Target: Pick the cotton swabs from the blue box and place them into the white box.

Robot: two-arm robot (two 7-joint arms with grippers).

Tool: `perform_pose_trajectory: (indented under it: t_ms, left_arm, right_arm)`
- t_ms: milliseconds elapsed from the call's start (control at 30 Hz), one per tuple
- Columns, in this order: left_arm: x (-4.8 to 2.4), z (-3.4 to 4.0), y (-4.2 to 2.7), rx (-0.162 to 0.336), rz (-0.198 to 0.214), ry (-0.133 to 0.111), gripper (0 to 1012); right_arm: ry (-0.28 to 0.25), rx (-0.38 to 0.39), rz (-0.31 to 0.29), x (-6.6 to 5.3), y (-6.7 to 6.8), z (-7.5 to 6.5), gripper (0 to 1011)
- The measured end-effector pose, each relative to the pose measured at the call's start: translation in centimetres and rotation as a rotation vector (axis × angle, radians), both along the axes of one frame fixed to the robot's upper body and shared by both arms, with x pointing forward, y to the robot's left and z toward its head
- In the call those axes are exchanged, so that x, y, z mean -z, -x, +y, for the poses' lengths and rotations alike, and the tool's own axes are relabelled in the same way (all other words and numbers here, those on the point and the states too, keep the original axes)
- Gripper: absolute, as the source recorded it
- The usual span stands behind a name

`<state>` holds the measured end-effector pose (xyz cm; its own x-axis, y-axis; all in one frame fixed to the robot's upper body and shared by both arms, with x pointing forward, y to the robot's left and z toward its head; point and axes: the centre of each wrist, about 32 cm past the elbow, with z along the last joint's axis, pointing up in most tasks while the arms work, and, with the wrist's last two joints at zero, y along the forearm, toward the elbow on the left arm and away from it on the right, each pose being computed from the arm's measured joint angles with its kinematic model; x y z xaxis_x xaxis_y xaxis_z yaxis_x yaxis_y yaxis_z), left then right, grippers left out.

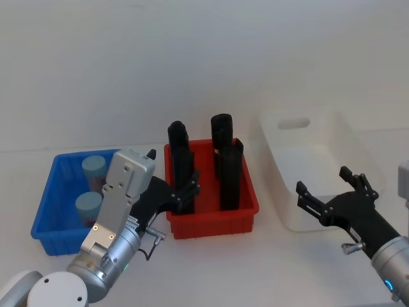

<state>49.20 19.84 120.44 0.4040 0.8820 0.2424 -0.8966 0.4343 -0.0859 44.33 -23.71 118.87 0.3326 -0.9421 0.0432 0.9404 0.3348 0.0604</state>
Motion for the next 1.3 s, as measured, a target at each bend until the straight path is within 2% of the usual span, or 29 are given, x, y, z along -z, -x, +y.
perform_pose_trajectory:
  t_ms: [867, 1067, 1300]
  left_arm:
    - [0.0, 0.07, -0.04, -0.001, 0.0, 0.002, 1003]
    - [0.05, 0.65, -0.31, -0.01, 0.005, 0.019, 1003]
    - [-0.01, 1.84, -0.87, -0.041, 0.028, 0.045, 1003]
  right_arm:
    - [0.0, 0.0, 0.0, 0.0, 0.0, 0.0, 1002]
    - [0.0, 0.0, 0.0, 0.0, 0.0, 0.0, 1002]
    - [0.0, 0.0, 0.0, 0.0, 0.0, 0.0, 1002]
